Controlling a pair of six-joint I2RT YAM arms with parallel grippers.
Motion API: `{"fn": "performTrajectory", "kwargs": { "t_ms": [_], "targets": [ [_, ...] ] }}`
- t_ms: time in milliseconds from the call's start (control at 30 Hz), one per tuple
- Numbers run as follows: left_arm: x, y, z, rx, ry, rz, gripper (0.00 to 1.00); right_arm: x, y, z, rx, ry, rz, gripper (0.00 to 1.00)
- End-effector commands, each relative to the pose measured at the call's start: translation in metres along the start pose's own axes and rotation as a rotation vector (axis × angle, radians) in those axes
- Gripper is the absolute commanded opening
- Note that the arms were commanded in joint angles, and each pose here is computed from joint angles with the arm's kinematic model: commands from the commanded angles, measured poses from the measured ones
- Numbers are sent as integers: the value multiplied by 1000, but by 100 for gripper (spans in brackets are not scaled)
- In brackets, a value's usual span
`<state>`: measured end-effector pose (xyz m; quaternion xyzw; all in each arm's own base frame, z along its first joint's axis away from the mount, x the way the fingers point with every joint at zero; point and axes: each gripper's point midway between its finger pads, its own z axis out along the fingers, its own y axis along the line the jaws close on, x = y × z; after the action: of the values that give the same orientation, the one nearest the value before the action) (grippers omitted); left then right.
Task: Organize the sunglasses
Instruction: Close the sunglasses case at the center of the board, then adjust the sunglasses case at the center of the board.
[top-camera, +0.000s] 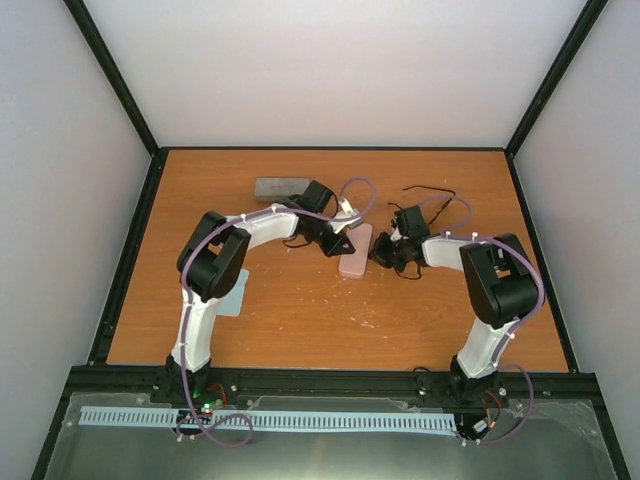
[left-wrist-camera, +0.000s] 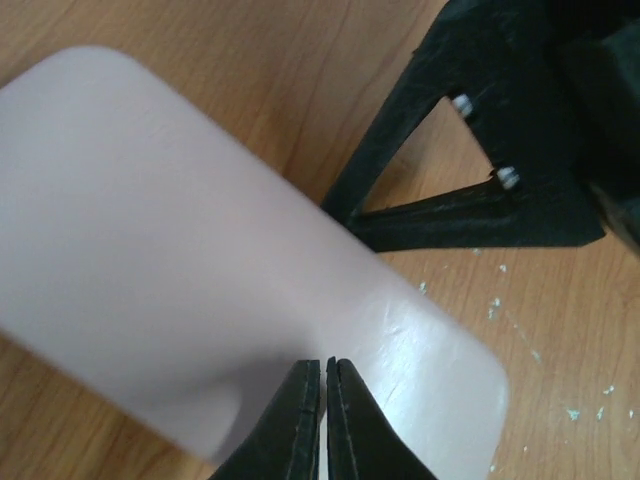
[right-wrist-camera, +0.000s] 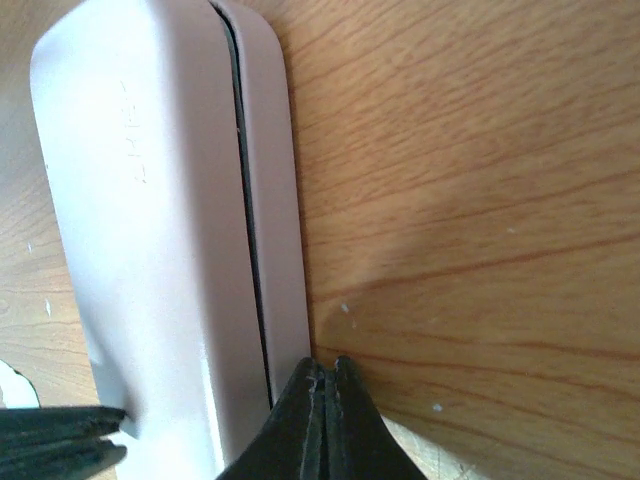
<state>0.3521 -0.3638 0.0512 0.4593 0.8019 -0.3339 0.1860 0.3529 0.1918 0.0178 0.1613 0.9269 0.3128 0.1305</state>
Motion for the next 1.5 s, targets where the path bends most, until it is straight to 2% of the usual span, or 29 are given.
{"fn": "performTrajectory", "kwargs": {
  "t_ms": [0, 133, 267, 333, 400, 433, 500, 533, 767, 833, 900, 933, 967, 1000, 1033, 1067, 1133, 1233, 1367, 1433, 1467],
  "targets": [
    [-3, -10, 11, 34, 13, -4, 7, 16, -3, 7, -4, 58, -3, 3],
    [-18, -7, -12, -29, -19, 21, 9, 11, -6, -13, 64, 23, -26, 3],
    [-48, 6, -68, -121, -102, 36, 26, 9, -14, -48, 188, -8, -36, 9],
    [-59, 13, -101, -167, -131, 27, 43, 8, -13, -67, 212, -33, -42, 14],
    [-65, 19, -139, -225, -169, 13, 64, 9, -12, -85, 230, -59, -53, 17],
    [-66, 23, -158, -257, -191, 5, 69, 9, -11, -93, 227, -74, -61, 20],
    [-63, 28, -194, -318, -238, -15, 93, 11, -7, -107, 209, -99, -76, 24],
    [-56, 30, -207, -346, -252, -24, 98, 13, -5, -113, 195, -107, -84, 26],
    [28, 55, -258, -519, -263, -165, 99, 18, -9, -149, 211, -180, -129, 32],
    [54, 62, -264, -539, -246, -214, 99, 15, -1, -158, 187, -212, -148, 33],
    [75, 64, -270, -552, -214, -221, 96, 11, 16, -162, 124, -220, -181, 30],
    [85, 63, -272, -562, -191, -202, 90, 9, 24, -162, 99, -215, -195, 28],
    [93, 61, -275, -573, -168, -172, 77, 8, 29, -159, 86, -200, -203, 26],
    [100, 58, -278, -585, -144, -143, 60, 7, 33, -156, 80, -186, -221, 25],
    [107, 55, -281, -586, -117, -109, 49, 7, 38, -152, 82, -171, -242, 25],
    [112, 50, -284, -585, -93, -71, 46, 6, 42, -148, 88, -157, -265, 25],
    [126, 54, -292, -623, -45, -30, 45, 4, 47, -137, 104, -131, -298, 27],
    [136, 74, -307, -669, -37, -43, 48, -9, 64, -120, 92, -126, -340, 33],
    [129, 113, -311, -689, -65, -115, 68, -38, 99, -97, 54, -123, -371, 33],
    [110, 134, -317, -702, -114, -112, 80, -46, 118, -85, 14, -108, -396, 32],
    [101, 147, -318, -698, -132, -115, 82, -46, 127, -77, -2, -90, -413, 29]
  ]
}}
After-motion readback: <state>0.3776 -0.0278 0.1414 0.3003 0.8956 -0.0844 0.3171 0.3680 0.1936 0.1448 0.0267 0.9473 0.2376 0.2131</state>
